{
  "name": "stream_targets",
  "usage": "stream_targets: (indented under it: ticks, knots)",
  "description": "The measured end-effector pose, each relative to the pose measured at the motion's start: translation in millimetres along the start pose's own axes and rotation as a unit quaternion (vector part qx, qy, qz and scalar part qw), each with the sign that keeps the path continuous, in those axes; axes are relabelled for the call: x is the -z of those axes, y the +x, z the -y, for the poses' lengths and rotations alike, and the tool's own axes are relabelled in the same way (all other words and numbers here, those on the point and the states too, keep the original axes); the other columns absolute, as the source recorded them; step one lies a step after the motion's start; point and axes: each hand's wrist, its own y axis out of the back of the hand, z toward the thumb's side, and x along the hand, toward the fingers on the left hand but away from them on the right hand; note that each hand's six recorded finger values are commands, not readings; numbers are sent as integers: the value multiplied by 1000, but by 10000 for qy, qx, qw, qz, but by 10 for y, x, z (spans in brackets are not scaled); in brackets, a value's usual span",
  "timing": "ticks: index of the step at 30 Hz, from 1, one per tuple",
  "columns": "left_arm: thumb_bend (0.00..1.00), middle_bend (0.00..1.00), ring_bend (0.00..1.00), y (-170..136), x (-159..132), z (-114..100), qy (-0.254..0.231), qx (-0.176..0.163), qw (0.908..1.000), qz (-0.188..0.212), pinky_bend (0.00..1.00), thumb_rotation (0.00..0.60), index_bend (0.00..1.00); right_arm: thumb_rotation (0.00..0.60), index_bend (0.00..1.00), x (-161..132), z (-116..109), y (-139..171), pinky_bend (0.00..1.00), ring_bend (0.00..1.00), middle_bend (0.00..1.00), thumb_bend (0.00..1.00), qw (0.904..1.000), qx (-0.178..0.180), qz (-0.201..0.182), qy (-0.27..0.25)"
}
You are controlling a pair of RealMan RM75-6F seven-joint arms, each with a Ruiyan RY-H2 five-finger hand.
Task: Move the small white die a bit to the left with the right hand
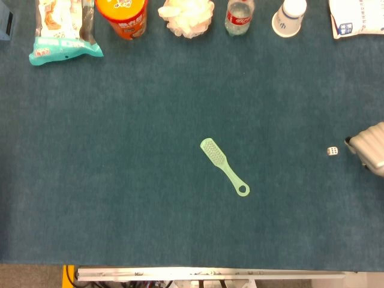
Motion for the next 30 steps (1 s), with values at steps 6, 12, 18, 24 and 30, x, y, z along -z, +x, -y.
stream_targets:
  ticks: [6, 12, 18, 24, 30]
  knots:
    - [0, 349, 263, -7, 8, -9, -5, -6, 10000, -17, 344, 600, 359, 600, 462, -44, -7, -33, 933, 927, 943, 974, 10000, 16, -57, 18]
    - [0, 350, 263, -9, 13, -16, -5, -13, 10000, -38, 345, 600, 359, 600, 462, -63, -11, -64, 933, 927, 943, 974, 10000, 52, -63, 26]
    - [0, 350, 263, -10, 14, -14, 0, -2, 10000, -50, 345, 600, 359, 600, 462, -95, -23, -85, 933, 927, 943, 974, 9999, 84, -100, 7]
    - [0, 350, 263, -12, 20, -11, 2, 3, 10000, -61, 345, 600, 359, 600, 462, -129, -22, -109, 933, 927, 943, 973, 9998, 95, -145, -1]
    - [0, 350, 263, -14, 20, -14, 5, -2, 10000, -60, 345, 600, 359, 600, 462, -159, -17, -141, 933, 927, 943, 974, 9998, 93, -182, 17]
